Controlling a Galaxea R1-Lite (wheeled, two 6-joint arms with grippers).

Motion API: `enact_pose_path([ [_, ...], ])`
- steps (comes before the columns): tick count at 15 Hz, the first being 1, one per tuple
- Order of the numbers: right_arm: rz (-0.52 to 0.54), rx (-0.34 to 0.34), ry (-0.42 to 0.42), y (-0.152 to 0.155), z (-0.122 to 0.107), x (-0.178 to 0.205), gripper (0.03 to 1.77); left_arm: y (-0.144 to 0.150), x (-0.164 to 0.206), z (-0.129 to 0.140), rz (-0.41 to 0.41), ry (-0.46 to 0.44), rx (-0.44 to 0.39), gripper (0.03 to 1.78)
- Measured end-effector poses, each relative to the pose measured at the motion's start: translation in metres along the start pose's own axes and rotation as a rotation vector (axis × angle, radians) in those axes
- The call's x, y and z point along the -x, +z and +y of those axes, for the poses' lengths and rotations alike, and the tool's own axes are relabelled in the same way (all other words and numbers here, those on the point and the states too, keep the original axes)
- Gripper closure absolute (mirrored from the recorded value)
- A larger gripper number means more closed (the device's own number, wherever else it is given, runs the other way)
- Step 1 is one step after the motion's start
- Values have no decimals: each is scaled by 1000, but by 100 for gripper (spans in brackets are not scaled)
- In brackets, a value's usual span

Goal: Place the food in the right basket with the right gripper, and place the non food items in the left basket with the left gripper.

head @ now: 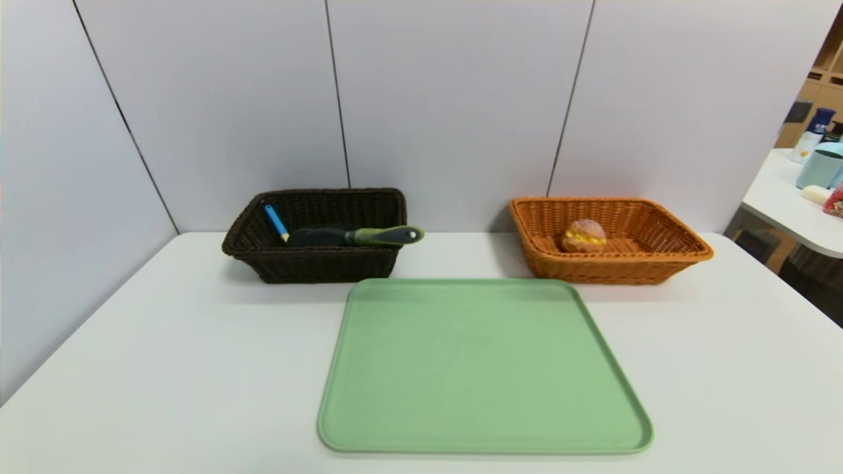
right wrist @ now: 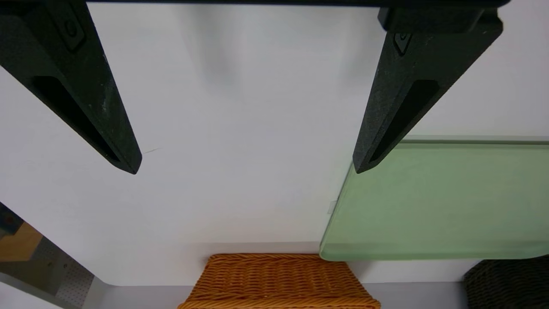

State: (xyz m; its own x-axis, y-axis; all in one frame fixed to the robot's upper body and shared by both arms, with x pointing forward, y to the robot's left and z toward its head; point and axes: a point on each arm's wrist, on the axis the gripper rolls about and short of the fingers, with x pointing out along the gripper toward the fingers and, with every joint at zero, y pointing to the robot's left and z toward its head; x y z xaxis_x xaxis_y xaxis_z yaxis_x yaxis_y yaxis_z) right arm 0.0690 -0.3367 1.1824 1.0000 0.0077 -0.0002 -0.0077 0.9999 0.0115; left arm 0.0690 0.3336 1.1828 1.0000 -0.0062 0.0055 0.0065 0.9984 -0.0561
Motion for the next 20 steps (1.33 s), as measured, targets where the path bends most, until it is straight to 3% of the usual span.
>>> enact_pose_path([
  [20, -1, -12, 0, 0, 0, 0, 10, 0, 0, 0, 0, -2, 0, 12],
])
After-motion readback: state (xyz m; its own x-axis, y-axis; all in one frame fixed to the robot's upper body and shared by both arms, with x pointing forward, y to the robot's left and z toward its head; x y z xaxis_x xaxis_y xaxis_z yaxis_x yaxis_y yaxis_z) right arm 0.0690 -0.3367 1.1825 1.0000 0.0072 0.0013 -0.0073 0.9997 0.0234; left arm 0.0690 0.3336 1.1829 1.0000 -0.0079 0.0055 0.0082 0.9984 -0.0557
